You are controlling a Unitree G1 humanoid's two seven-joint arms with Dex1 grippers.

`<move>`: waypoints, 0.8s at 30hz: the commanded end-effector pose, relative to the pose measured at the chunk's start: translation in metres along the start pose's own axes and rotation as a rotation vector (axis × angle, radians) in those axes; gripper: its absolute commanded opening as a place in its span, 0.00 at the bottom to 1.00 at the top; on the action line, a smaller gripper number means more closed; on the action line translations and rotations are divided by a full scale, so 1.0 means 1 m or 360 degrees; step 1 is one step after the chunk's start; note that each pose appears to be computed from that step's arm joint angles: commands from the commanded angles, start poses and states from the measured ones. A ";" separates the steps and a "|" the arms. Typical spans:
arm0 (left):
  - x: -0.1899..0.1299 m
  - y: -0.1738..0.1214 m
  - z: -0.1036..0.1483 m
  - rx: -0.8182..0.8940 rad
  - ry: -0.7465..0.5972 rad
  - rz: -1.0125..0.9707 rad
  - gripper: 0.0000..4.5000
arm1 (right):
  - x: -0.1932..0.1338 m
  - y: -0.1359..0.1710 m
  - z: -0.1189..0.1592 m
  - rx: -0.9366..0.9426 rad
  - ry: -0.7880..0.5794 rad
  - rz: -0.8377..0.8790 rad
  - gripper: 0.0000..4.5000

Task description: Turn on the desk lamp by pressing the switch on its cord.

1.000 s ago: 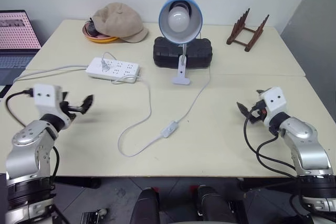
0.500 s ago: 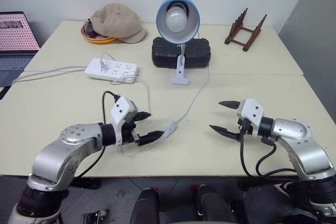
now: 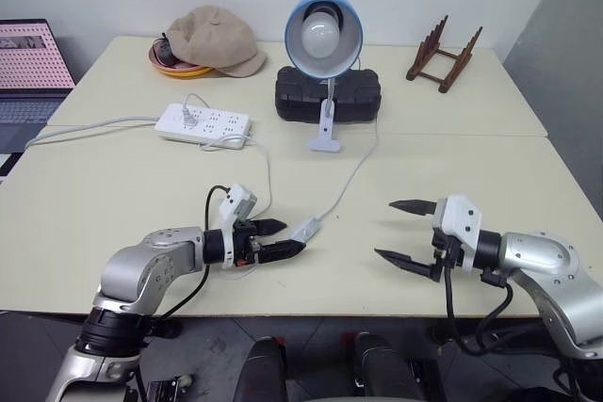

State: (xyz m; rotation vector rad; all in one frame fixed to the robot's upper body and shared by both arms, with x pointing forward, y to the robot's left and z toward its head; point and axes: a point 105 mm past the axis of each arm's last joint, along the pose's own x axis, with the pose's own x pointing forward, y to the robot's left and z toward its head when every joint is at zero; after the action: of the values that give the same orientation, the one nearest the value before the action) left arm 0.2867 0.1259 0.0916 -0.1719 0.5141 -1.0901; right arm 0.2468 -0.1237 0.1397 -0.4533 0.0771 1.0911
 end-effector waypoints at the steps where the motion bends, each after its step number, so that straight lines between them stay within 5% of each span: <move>1: 0.006 -0.007 0.000 0.0031 0.0014 -0.0093 1.00 | -0.007 -0.002 0.012 -0.0064 -0.0027 -0.0052 0.99; 20: 0.006 -0.008 -0.004 0.0023 0.0000 -0.0095 0.11 | -0.007 -0.008 0.011 -0.0057 -0.0022 -0.0086 1.00; 24: 0.005 -0.011 0.001 0.0005 -0.0027 -0.0114 0.08 | -0.007 -0.010 0.010 -0.0051 -0.0017 -0.0085 1.00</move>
State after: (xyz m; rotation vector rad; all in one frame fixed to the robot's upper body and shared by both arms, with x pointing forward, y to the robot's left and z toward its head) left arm 0.2805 0.1187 0.0797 -0.2010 0.5480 -1.1290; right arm 0.2496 -0.1290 0.1454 -0.4706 0.0690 1.0464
